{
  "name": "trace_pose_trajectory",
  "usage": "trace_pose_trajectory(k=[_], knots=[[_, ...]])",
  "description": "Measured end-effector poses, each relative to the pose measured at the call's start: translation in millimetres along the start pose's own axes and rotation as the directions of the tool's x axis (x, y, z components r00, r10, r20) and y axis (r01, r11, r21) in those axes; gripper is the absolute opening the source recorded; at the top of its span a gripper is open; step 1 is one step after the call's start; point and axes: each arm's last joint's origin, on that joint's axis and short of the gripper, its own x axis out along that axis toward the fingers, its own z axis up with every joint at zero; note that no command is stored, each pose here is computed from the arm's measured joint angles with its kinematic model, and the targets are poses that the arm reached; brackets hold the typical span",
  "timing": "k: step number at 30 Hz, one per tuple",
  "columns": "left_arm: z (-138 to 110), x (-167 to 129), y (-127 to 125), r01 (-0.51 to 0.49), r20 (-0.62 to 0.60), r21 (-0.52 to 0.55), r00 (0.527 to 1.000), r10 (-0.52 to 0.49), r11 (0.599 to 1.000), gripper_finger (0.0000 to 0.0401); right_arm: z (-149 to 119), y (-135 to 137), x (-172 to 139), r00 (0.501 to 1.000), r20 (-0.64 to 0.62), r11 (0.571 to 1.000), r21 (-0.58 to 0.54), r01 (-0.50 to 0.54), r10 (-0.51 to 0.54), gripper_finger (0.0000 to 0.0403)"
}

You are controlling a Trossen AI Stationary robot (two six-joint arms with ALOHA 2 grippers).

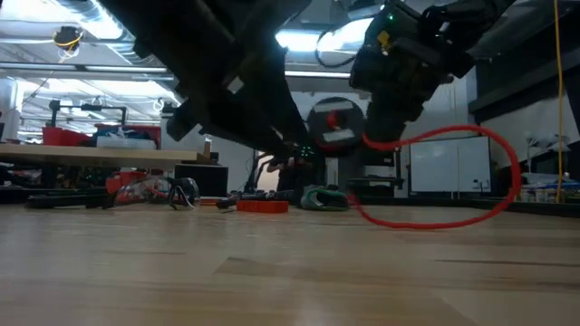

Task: Coil cords
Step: Coil the orange wire into the black spool

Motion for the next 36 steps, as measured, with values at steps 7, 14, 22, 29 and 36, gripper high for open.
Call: trace_pose_trajectory(k=[7, 14, 22, 29, 36], knots=[[9.8, 3.3, -5.6, 0.065, 0.061, -0.138, 0.997, -0.057, 0.988, 0.0137, 19.3, 2.9, -1.9, 0.981, 0.191, 1.000, -0.015, -0.009, 0.012, 0.0001], [20.3, 9.9, -2.4, 0.052, 0.116, -0.131, 0.993, -0.037, 0.990, 0.0125, 37.9, 8.0, -7.6, 0.925, 0.375, 0.997, -0.071, -0.038, 0.062, 0.0001], [23.1, 13.5, 2.1, 0.007, 0.131, -0.066, 0.991, 0.002, 0.998, 0.0123, 52.8, 14.3, -15.7, 0.846, 0.514, 0.988, -0.125, -0.088, 0.141, 0.0001], [23.0, 13.5, 2.3, -0.007, 0.131, 0.025, 0.991, 0.003, 1.000, 0.0123, 55.5, 19.3, -18.5, 0.821, 0.505, 0.963, -0.179, -0.203, 0.267, 0.0001], [16.2, 10.3, 3.1, -0.029, 0.102, 0.067, 0.995, 0.022, 0.997, 0.0123, 53.0, 23.8, -19.3, 0.803, 0.419, 0.906, -0.220, -0.363, 0.424, 0.0001]])
